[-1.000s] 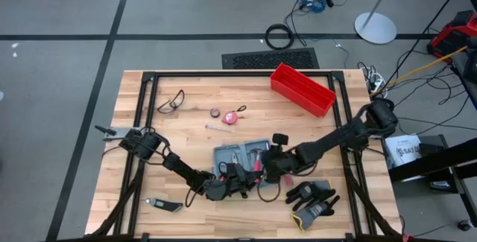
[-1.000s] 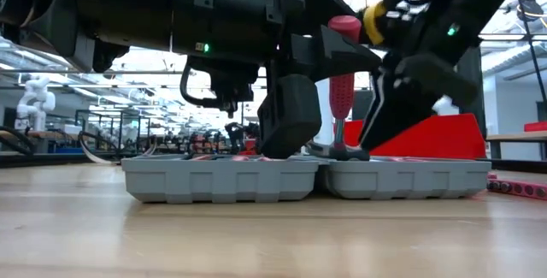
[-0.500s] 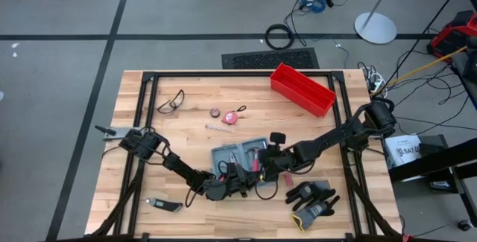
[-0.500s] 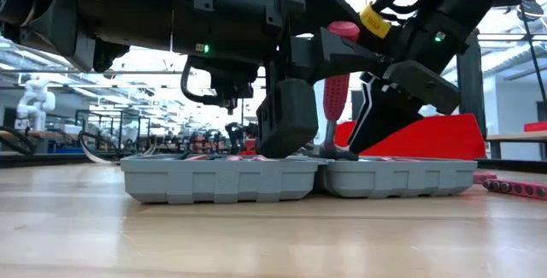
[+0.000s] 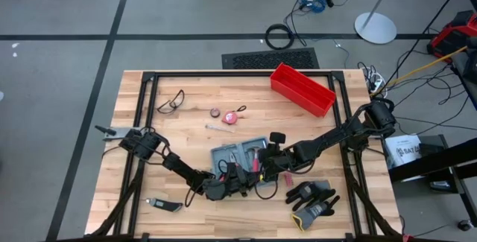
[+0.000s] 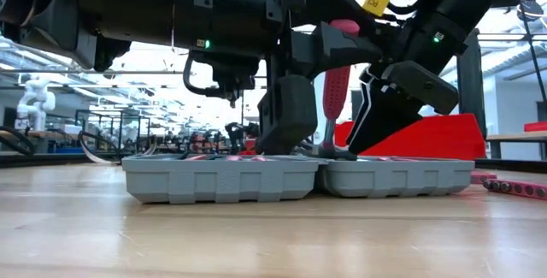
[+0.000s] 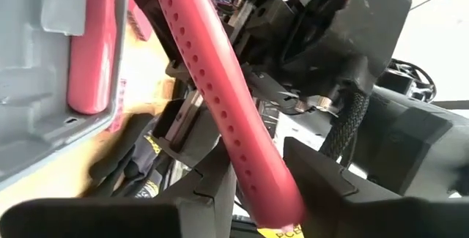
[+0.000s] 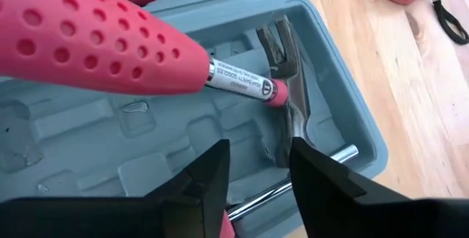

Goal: Prefit tool cases
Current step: Put the hammer into the toolbox

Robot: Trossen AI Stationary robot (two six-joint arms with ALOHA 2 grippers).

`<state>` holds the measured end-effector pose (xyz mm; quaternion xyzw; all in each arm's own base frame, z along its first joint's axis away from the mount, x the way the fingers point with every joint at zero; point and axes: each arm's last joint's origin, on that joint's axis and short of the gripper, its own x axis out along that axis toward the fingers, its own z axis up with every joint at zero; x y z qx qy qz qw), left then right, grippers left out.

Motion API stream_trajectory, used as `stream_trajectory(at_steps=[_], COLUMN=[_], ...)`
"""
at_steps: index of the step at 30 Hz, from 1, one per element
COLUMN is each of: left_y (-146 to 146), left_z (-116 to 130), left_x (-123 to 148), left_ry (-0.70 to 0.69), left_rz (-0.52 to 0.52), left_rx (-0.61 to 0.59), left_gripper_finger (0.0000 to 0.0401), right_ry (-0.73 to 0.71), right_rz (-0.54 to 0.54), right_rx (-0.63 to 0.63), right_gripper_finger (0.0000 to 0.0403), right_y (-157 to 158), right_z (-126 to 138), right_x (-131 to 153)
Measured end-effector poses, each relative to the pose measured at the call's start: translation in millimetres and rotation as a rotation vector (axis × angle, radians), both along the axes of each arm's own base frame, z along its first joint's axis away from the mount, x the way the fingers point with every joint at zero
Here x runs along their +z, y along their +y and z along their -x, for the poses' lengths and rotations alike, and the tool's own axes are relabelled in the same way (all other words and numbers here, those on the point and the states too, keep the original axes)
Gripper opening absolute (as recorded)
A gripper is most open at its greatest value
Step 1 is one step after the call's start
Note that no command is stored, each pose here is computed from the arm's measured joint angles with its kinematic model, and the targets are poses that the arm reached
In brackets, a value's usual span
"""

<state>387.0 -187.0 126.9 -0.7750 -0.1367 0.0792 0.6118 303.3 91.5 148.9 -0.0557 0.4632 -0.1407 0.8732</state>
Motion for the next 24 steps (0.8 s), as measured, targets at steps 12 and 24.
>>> stream_trajectory(at_steps=[12, 24], left_y=[-0.2, -5.0], left_z=[0.0, 1.3], left_x=[0.5, 0.9], left_ry=[-0.006, -0.040], left_rz=[0.011, 0.109], left_rx=[-0.002, -0.067], left_gripper_finger=[0.0181, 0.0190], right_ry=[-0.014, -0.011], right_rz=[0.031, 0.078], right_rx=[0.005, -0.015], right_gripper_finger=[0.0137, 0.0137], right_y=[-0.8, -15.2], right_z=[-1.3, -5.7], right_x=[0.3, 1.0])
